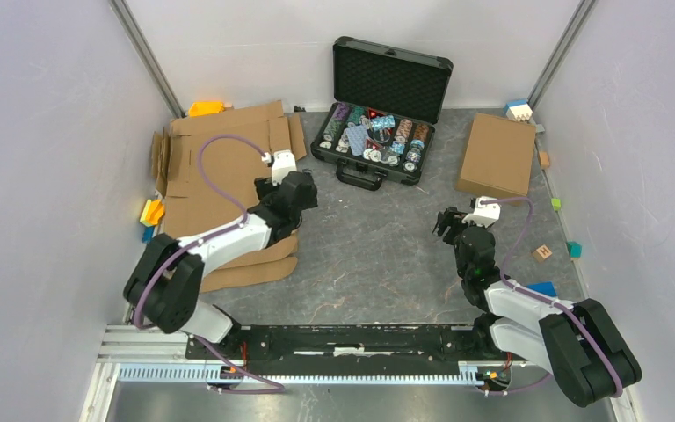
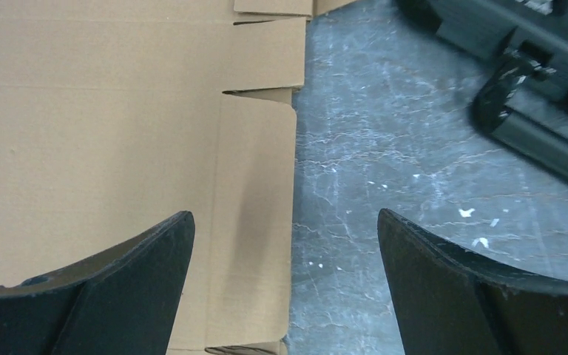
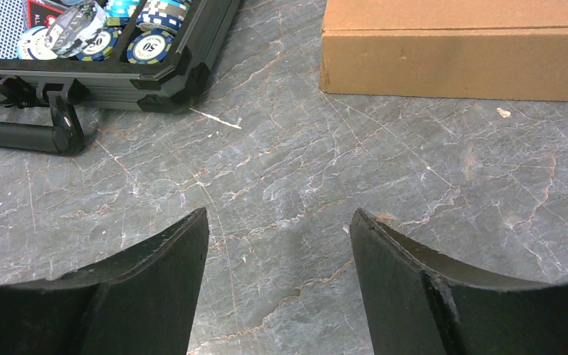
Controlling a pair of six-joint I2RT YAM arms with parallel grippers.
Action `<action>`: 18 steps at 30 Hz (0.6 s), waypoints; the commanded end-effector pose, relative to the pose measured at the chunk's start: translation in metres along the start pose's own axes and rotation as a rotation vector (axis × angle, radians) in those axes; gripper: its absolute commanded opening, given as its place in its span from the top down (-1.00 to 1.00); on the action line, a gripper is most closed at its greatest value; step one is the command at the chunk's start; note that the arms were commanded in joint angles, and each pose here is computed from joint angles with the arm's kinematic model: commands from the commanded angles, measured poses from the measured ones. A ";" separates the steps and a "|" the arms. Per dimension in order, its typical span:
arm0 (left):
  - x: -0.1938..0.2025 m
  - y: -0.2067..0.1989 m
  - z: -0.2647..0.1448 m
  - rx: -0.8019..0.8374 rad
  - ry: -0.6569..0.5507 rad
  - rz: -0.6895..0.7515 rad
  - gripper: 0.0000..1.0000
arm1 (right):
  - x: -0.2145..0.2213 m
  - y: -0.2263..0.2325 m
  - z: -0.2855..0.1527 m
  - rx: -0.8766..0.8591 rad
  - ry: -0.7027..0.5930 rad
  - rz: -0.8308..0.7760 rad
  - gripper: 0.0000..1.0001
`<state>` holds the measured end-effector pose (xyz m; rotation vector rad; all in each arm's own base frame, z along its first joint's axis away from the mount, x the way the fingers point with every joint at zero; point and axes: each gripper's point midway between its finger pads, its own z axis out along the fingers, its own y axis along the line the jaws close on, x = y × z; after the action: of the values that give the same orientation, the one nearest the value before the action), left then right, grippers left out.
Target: Fold the paper box
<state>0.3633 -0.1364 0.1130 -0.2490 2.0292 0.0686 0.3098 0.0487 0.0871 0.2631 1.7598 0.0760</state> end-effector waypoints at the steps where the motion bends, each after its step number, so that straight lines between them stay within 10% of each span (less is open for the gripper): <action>1: 0.006 0.014 0.012 -0.130 0.084 0.202 -1.00 | -0.015 0.002 0.004 0.009 -0.044 0.012 -0.51; 18: 0.043 0.038 0.046 -0.292 0.282 0.310 -0.62 | -0.012 0.001 0.004 0.011 -0.038 0.003 -0.51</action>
<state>0.3723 -0.1162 0.0436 -0.1037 2.3314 0.4854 0.3096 0.0485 0.0853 0.2600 1.7657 0.0717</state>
